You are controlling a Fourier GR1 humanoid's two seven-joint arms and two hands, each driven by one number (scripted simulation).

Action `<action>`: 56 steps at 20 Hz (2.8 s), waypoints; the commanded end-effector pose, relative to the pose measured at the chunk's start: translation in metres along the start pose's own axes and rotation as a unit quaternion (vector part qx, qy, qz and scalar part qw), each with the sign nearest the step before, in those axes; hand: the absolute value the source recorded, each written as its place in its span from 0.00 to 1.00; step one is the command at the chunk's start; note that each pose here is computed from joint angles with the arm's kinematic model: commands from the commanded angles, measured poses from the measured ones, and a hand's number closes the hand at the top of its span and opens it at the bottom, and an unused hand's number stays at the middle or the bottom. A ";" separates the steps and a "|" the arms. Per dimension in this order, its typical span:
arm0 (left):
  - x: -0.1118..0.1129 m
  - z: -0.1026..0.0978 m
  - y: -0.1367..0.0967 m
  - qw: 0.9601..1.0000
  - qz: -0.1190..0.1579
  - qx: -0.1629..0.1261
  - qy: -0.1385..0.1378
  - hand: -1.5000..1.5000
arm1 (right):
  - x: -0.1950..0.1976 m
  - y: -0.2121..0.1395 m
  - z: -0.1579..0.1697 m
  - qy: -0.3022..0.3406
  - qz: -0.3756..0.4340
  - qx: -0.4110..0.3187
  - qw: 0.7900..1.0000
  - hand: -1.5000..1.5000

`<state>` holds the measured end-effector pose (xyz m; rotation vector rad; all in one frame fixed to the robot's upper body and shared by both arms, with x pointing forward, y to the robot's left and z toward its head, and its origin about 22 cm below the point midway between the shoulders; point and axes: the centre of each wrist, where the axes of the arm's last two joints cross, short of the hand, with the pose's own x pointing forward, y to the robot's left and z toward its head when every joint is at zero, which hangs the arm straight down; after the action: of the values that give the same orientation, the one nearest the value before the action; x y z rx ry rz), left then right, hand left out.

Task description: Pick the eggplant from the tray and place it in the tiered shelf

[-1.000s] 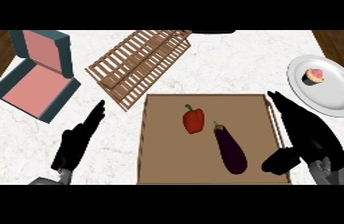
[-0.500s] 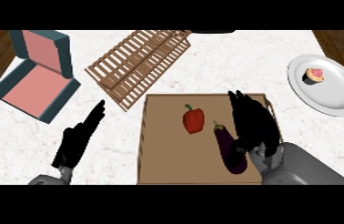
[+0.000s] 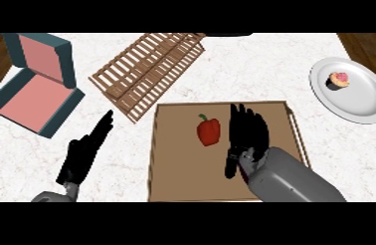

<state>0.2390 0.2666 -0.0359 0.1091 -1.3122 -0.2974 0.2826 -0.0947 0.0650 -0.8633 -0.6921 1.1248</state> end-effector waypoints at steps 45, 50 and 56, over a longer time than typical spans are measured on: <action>0.000 -0.004 -0.001 1.000 0.007 -0.001 -0.001 0.50 | 0.002 0.052 -0.044 0.108 0.124 -0.034 0.986 1.00; 0.014 0.004 0.011 1.000 0.007 -0.001 -0.004 0.50 | 0.007 0.016 -0.037 0.036 0.106 -0.074 0.991 1.00; 0.010 -0.006 -0.001 1.000 -0.003 -0.005 -0.017 0.50 | -0.027 -0.052 -0.043 -0.312 0.098 -0.073 0.942 1.00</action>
<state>0.2432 0.2615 -0.0314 0.1029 -1.3295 -0.3014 0.3208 -0.1199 0.0604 -0.8662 -1.0014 1.4448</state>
